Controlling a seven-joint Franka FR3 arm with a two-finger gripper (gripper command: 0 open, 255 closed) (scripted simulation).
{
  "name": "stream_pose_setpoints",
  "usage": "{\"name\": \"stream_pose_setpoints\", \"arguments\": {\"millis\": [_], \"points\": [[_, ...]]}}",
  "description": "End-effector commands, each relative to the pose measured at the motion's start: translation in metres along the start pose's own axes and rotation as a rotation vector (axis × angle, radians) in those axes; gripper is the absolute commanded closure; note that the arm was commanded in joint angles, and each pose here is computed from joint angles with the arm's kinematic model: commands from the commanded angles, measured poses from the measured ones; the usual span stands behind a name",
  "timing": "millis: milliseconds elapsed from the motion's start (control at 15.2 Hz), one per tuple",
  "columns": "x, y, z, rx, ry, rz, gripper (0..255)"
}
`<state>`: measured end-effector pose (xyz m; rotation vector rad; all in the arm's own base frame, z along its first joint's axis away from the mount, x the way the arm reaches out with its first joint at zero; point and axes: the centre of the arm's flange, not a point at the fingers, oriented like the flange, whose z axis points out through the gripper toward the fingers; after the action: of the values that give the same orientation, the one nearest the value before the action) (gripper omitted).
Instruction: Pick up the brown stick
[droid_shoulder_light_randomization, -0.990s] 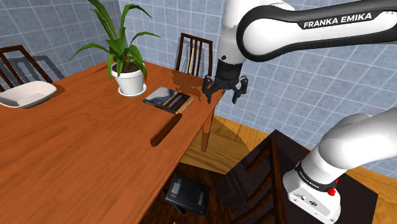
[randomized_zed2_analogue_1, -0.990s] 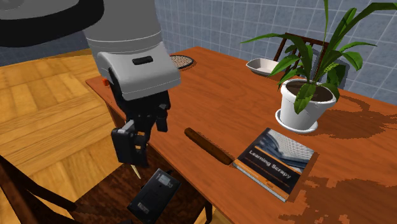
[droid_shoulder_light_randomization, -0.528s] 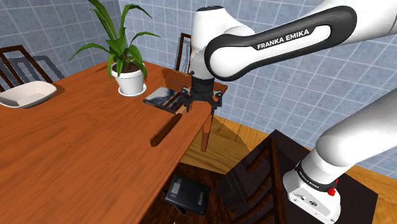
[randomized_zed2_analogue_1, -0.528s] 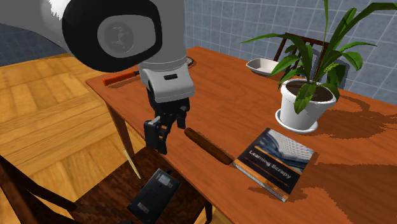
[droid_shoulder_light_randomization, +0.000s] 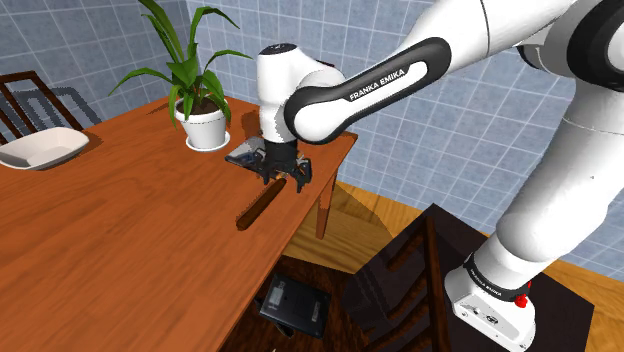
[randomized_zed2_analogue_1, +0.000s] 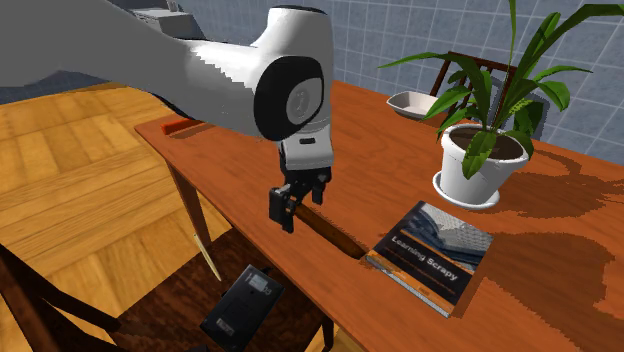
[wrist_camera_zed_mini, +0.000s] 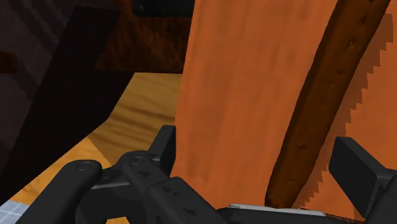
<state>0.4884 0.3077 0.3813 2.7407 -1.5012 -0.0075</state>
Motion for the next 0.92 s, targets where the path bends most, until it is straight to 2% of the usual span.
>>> {"name": "stream_pose_setpoints", "arguments": {"millis": [0, 264, 858], "points": [[0.001, -0.023, 0.018, -0.004, 0.002, 0.059, 0], [0.007, -0.066, 0.049, -0.012, 0.003, 0.165, 0], [0.007, -0.068, 0.090, -0.012, 0.003, 0.166, 0]]}}
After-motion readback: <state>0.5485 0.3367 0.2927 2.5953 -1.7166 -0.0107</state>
